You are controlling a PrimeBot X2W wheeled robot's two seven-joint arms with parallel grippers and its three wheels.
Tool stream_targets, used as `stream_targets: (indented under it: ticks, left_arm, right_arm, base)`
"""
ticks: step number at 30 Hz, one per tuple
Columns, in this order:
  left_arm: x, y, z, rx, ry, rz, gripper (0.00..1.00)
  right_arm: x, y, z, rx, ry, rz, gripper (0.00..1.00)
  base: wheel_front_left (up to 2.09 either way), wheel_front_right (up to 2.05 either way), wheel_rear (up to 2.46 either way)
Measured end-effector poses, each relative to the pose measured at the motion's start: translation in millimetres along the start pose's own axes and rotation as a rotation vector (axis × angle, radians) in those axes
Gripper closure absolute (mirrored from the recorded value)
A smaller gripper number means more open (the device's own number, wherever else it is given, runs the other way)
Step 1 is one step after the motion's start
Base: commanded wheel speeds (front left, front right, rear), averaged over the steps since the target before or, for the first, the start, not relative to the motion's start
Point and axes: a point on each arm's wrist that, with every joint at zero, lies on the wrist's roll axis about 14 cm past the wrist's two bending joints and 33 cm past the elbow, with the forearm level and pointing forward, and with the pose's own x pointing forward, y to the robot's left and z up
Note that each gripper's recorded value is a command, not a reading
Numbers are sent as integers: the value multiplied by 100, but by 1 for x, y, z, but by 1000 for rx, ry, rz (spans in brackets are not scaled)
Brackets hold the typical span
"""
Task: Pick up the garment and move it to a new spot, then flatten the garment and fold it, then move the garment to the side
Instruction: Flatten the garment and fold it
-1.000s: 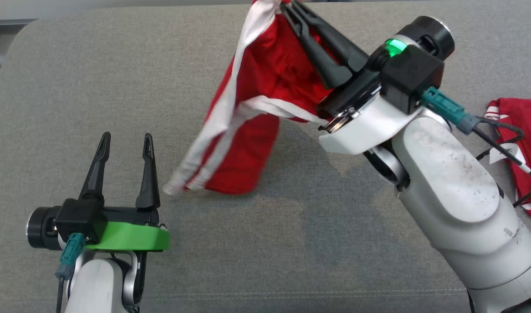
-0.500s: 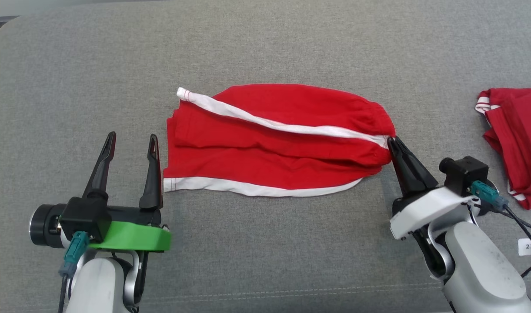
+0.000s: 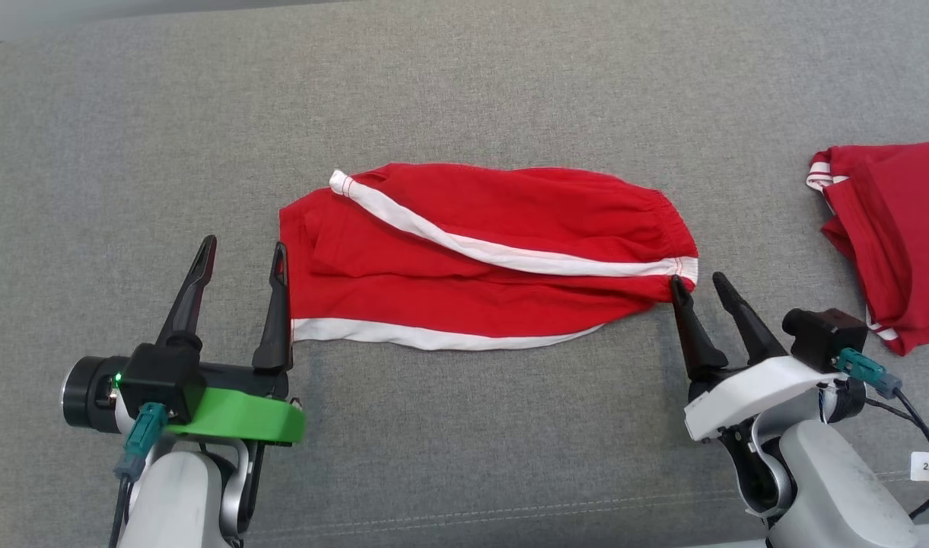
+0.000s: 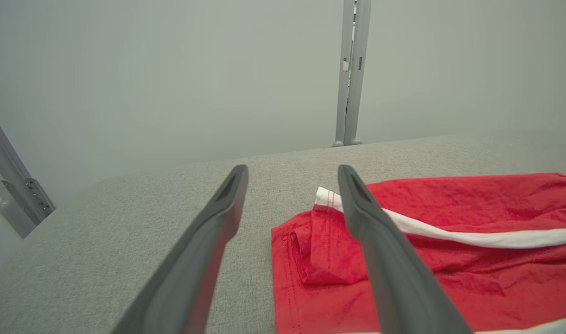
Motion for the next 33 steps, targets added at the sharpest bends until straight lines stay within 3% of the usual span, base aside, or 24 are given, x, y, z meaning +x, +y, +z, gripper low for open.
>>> stream_targets:
  ticks: [5,12,16,24,33]
  left_arm:
    - [-4,1,5,7,-8,2,0]
    - [-17,6,7,17,-4,18,0]
    - [-27,7,11,23,0,25,0]
    - [-48,11,17,27,3,49,0]
    - [-61,15,18,31,11,73,0]
  right_arm:
    - [-13,-1,26,-6,-85,6,0]
    - [-36,-13,54,-148,-155,-28,0]
    - [-43,2,69,-193,-187,-7,0]
    - [-68,26,76,-242,-182,22,0]
    - [-86,30,74,-235,-170,4,0]
  base:
    - [0,0,0]
    - [0,0,0]
    - [0,0,0]
    - [0,0,0]
    - [0,0,0]
